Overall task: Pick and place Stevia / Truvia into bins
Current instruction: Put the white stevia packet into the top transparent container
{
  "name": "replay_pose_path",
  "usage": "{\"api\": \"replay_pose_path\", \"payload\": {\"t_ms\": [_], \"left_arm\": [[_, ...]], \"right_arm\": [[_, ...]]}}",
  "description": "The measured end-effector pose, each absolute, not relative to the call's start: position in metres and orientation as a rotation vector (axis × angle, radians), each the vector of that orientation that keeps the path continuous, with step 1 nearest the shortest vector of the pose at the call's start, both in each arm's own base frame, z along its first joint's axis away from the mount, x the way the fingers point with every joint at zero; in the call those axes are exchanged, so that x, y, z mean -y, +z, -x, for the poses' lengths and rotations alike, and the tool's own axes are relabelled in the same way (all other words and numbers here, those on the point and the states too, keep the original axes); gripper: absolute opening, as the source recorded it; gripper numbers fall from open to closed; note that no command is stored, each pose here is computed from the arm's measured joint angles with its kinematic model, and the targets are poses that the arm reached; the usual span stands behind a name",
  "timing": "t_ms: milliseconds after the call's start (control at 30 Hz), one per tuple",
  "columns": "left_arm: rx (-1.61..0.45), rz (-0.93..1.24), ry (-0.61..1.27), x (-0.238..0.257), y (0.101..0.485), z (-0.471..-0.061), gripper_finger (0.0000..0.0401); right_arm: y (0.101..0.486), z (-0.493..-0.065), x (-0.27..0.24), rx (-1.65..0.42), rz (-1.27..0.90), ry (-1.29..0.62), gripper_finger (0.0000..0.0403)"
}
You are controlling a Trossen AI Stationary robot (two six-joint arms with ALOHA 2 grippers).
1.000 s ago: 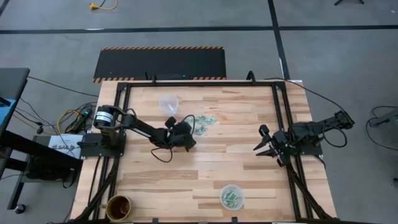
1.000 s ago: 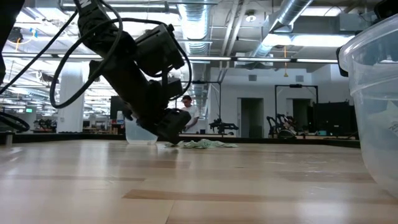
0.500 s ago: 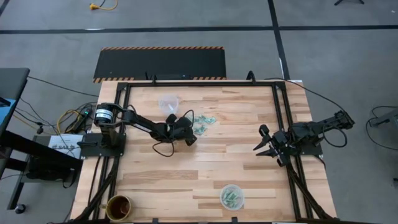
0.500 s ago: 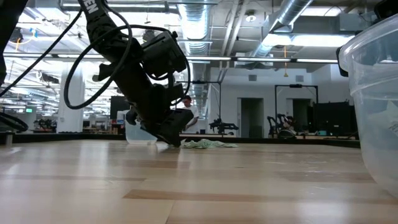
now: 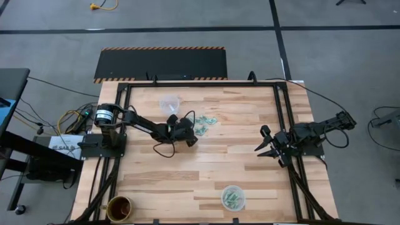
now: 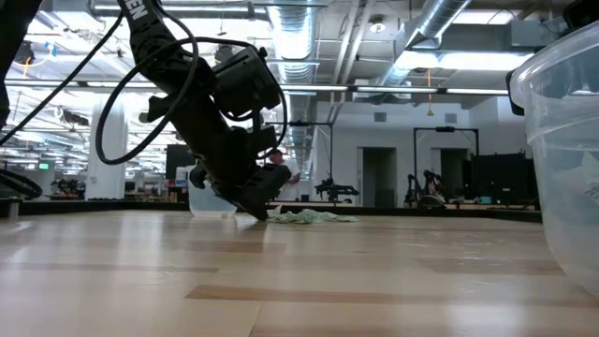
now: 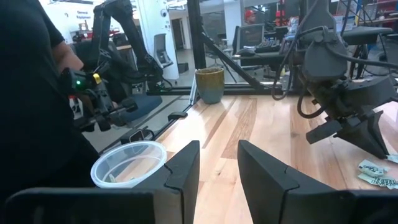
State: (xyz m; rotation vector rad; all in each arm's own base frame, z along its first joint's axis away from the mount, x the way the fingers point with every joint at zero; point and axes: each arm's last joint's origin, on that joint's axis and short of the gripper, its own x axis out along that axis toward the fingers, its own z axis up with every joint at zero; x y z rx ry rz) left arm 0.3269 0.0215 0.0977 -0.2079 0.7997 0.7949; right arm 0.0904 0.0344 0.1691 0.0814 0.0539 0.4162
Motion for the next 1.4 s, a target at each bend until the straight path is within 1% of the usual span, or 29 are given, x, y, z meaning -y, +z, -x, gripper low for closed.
{"api": "replay_pose_path", "payload": {"t_ms": [433,533,667,767,900,967,1033,1200,1300,1400], "left_arm": [[-0.755,0.123,0.748,-0.001,0.108,-0.328,0.0],[-0.694,0.105,0.767,0.002,0.116,-0.33,0.0],[-0.585,0.025,0.818,0.0,0.144,-0.33,0.0],[-0.482,-0.049,0.883,-0.005,0.178,-0.325,0.0],[-0.408,-0.108,0.864,-0.009,0.226,-0.308,0.0],[-0.415,-0.115,0.834,-0.009,0.242,-0.295,0.0],[-0.46,-0.108,0.841,-0.01,0.25,-0.28,0.0],[-0.619,-0.015,0.963,-0.023,0.251,-0.24,0.0],[-0.701,0.042,0.997,-0.031,0.245,-0.23,0.0],[-0.722,0.072,0.98,-0.037,0.241,-0.233,0.0]], "right_arm": [[0.169,-0.09,-0.034,-0.055,-0.081,0.417,0.0102],[0.169,-0.09,-0.034,-0.054,-0.081,0.416,0.0102],[0.169,-0.09,-0.034,-0.054,-0.081,0.417,0.0102],[0.169,-0.09,-0.034,-0.053,-0.081,0.416,0.0102],[0.169,-0.09,-0.034,-0.053,-0.081,0.416,0.0102],[0.169,-0.09,-0.034,-0.053,-0.081,0.416,0.0102],[0.169,-0.09,-0.034,-0.053,-0.082,0.416,0.0102],[0.169,-0.09,-0.034,-0.053,-0.081,0.417,0.0102],[0.169,-0.09,-0.034,-0.053,-0.082,0.417,0.0102],[0.169,-0.09,-0.034,-0.053,-0.081,0.416,0.0102]]}}
